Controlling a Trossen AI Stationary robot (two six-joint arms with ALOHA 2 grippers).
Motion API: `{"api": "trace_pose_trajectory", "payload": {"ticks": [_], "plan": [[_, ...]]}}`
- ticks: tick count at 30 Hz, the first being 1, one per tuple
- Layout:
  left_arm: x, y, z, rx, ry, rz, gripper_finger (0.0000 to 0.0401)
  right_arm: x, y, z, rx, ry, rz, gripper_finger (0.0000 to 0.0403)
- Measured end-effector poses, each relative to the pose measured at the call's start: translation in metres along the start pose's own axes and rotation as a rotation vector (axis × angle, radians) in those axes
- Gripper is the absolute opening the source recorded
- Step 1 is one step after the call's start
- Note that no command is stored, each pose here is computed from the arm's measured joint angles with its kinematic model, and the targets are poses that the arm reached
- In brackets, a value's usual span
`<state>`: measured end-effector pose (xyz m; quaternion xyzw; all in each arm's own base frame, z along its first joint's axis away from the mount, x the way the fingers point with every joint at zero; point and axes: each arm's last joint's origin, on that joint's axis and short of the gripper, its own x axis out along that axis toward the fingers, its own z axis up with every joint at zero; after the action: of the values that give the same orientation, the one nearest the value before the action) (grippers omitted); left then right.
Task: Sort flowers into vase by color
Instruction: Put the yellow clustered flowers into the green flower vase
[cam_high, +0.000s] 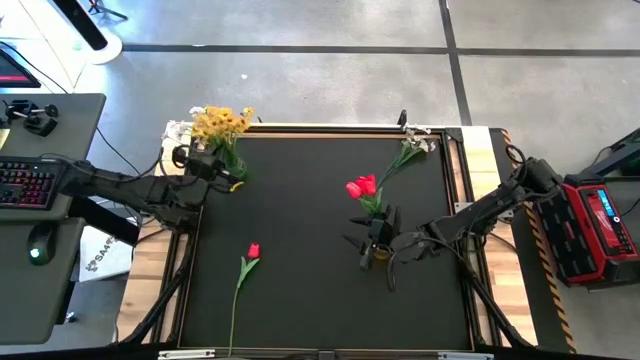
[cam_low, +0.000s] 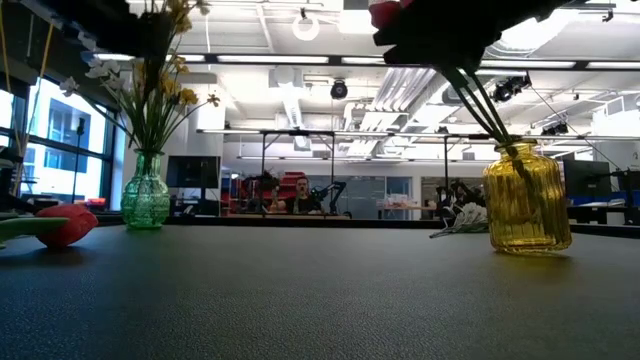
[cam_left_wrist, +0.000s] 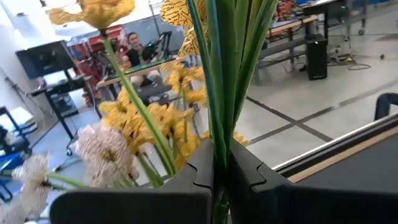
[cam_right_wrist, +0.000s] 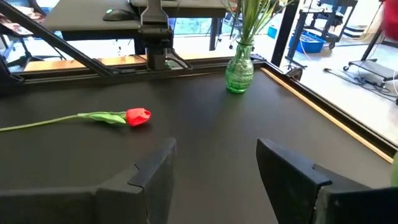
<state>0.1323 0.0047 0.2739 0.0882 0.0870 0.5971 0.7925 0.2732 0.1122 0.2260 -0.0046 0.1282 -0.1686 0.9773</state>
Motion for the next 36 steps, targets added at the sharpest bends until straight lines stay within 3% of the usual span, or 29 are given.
{"api": "trace_pose_trajectory", "payload": {"ticks": [11, 18, 24, 26, 29, 33, 36], "plan": [[-0.005, -0.004, -0.002, -0.004, -0.007, -0.045, 0.0001, -0.018, 0.017, 0.014, -0.089, -0.119, 0.125, 0.0206], [-0.008, -0.005, -0.002, -0.016, -0.011, -0.064, 0.0001, -0.069, 0.027, 0.039, -0.14, -0.266, 0.274, 0.0206], [-0.008, -0.006, -0.001, 0.097, -0.014, -0.09, 0.0001, -0.105, 0.035, 0.053, -0.203, -0.397, 0.365, 0.0206], [-0.008, -0.008, 0.0, 0.155, -0.017, -0.155, 0.0001, -0.111, 0.037, 0.053, -0.231, -0.42, 0.378, 0.0206], [-0.01, -0.011, 0.004, 0.21, -0.044, -0.344, 0.0001, -0.113, 0.038, 0.053, -0.253, -0.425, 0.382, 0.0206], [-0.014, -0.009, 0.018, 0.176, -0.167, -0.612, 0.0001, -0.111, 0.038, 0.051, -0.274, -0.408, 0.377, 0.0206], [-0.015, 0.0, 0.03, 0.116, -0.278, -0.699, 0.0001, -0.109, 0.037, 0.051, -0.27, -0.404, 0.372, 0.0206]]}}
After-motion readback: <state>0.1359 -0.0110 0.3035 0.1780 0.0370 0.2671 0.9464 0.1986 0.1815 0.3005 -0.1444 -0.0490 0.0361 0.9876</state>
